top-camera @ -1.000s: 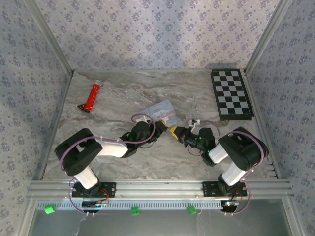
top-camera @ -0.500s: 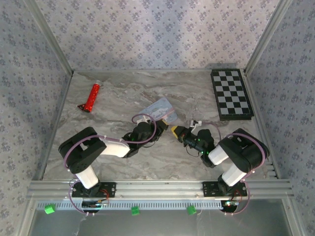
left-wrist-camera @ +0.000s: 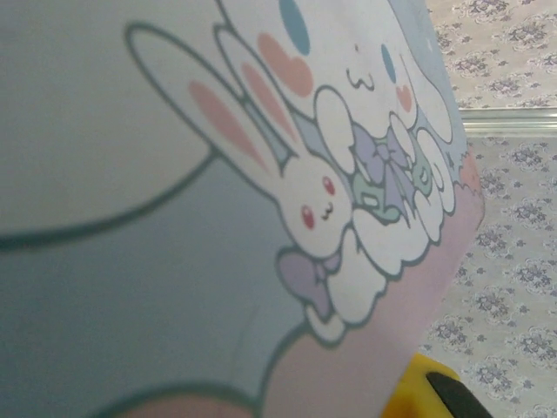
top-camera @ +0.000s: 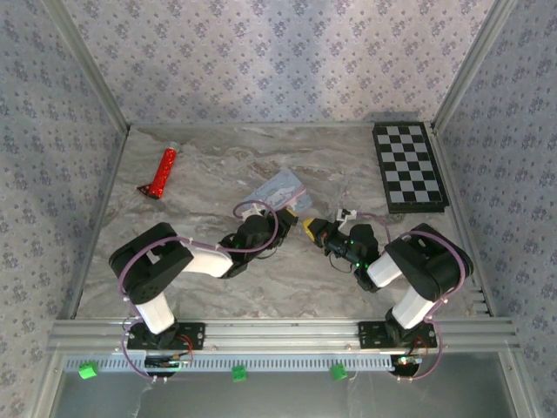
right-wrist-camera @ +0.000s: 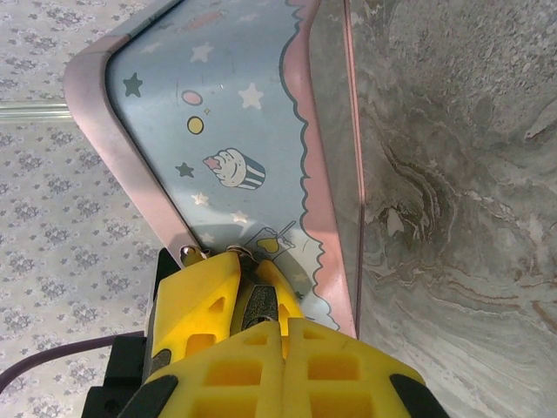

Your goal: Unlock the padlock with the key

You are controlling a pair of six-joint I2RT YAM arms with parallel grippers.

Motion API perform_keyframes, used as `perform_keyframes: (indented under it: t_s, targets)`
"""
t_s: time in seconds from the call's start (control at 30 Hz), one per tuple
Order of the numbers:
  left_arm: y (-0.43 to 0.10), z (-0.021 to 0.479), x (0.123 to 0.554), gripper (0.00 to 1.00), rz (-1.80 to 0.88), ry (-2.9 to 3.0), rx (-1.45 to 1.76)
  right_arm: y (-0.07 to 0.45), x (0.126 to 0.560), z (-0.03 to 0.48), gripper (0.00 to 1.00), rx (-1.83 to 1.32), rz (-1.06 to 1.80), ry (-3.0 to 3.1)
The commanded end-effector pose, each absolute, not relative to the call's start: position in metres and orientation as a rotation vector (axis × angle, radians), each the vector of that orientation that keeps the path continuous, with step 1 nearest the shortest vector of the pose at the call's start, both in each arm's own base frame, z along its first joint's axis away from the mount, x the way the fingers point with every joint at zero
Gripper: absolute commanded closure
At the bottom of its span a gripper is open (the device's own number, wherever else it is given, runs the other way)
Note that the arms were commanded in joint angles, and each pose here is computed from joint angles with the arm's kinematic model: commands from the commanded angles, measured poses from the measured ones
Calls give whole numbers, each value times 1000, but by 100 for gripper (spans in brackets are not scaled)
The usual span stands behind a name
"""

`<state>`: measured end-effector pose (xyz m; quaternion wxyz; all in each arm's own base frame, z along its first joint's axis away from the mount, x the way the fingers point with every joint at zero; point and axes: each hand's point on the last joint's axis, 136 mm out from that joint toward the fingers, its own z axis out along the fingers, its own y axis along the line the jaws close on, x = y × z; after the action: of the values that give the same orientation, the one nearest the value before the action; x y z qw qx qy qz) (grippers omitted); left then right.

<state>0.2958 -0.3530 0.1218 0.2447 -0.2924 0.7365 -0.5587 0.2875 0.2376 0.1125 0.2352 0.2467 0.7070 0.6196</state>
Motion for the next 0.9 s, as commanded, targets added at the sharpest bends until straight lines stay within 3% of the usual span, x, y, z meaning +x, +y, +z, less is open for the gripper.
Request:
perform_keyframes:
  t_s: [0.0, 0.87]
  targets:
    - [-429, 201, 227, 100, -2015, 2009, -443, 262, 291, 145, 100, 557, 1810, 1893]
    - [-438, 175, 212, 100, -1990, 2133, -394, 250, 310, 167, 100, 443, 1746, 1933]
